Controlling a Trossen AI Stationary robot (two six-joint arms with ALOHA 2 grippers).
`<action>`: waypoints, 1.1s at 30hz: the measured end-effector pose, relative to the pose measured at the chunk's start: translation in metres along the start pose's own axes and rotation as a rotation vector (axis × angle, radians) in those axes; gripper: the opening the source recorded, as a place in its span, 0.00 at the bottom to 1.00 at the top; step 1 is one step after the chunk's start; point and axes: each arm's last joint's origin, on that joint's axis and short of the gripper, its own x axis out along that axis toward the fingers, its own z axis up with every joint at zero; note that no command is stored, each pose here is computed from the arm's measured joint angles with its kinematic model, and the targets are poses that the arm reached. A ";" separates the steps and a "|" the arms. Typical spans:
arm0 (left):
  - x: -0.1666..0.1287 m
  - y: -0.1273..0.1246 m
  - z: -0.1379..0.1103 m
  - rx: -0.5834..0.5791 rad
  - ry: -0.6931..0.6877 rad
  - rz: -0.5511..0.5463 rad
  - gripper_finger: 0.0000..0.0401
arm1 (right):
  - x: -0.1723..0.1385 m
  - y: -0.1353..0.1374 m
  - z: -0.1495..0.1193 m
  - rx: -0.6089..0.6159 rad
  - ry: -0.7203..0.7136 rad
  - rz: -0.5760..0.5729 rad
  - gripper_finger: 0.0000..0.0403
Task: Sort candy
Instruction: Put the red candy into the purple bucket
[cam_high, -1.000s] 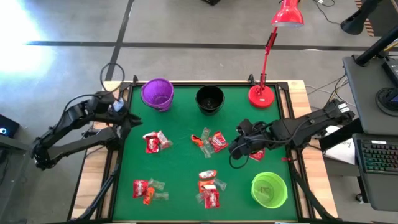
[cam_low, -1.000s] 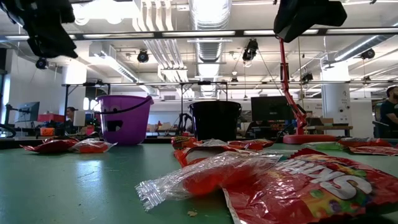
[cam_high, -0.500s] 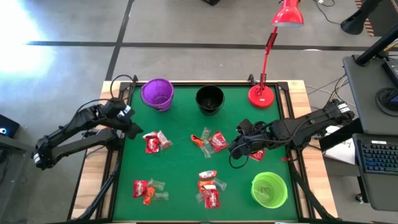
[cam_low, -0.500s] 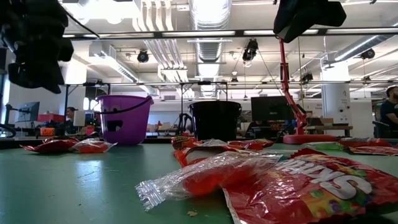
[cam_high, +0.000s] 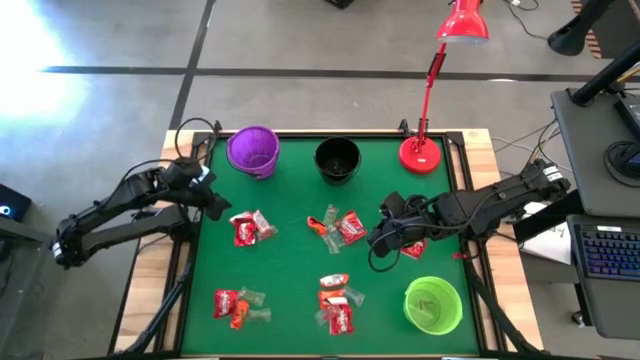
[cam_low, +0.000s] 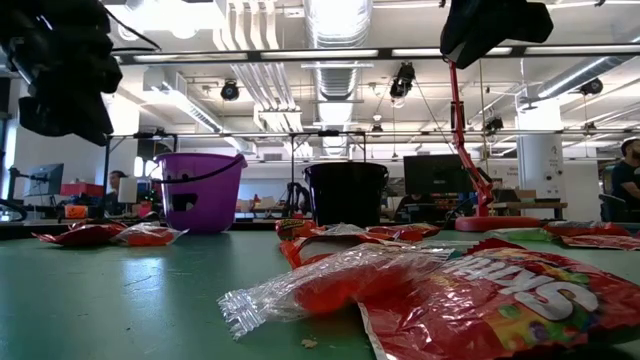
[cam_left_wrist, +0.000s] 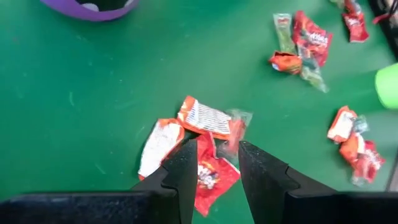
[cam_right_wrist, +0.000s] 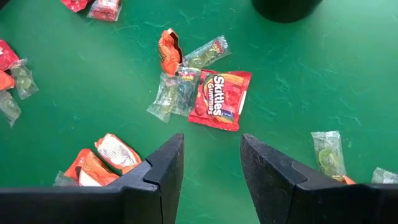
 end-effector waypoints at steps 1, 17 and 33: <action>0.000 -0.001 -0.001 -0.009 0.007 -0.004 0.24 | 0.000 0.000 0.000 0.000 0.001 0.000 0.37; 0.021 -0.042 -0.004 0.290 0.094 -0.227 0.22 | 0.000 0.000 0.000 -0.002 0.000 0.000 0.37; 0.045 -0.052 -0.008 0.318 0.185 -0.098 0.31 | 0.000 0.000 0.000 -0.042 0.000 -0.001 0.37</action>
